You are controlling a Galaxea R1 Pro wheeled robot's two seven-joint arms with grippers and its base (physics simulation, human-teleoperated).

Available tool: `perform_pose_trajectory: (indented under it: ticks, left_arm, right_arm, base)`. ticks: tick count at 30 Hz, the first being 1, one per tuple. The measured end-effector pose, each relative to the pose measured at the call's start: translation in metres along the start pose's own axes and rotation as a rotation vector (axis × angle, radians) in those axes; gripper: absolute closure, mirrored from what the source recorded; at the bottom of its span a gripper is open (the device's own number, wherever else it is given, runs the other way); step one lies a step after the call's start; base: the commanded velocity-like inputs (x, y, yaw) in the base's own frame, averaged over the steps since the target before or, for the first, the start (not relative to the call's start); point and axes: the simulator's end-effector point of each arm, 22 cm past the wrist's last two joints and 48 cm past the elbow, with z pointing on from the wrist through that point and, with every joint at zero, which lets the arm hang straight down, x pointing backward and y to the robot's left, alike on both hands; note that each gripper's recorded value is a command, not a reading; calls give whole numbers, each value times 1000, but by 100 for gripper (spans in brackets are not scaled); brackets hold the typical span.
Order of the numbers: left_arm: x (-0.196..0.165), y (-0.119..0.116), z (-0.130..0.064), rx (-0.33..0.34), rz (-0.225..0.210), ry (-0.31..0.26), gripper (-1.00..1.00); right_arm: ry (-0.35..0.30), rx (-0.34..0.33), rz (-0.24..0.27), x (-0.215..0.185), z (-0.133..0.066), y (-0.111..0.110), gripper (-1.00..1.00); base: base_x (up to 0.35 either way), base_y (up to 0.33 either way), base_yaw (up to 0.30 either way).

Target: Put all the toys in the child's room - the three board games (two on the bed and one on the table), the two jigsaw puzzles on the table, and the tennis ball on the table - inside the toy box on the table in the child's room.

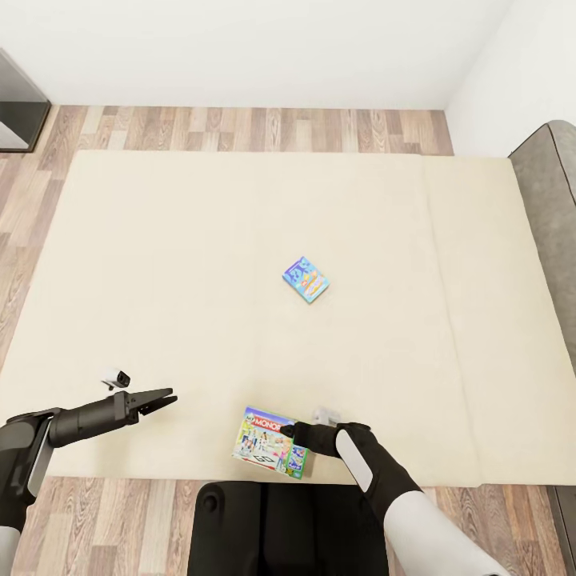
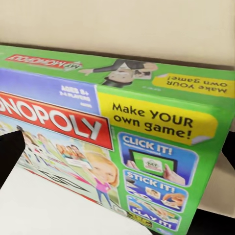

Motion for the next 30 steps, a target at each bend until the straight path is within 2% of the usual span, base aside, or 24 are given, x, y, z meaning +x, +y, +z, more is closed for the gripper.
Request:
perform_pose_trajectory:
  ticks: [9,24,30]
  left_arm:
    - [0,0,0,0,0,0,-100]
    - [0,0,0,0,0,-1,-100]
    - [0,0,0,0,0,-1,-100]
  right_arm:
    - [0,0,0,0,0,0,-100]
    - [0,0,-1,0,0,0,-100]
    - [3,2,0,1,0,0,-100]
  base:
    - [0,24,0]
    - [0,189,0]
    - [0,59,0]
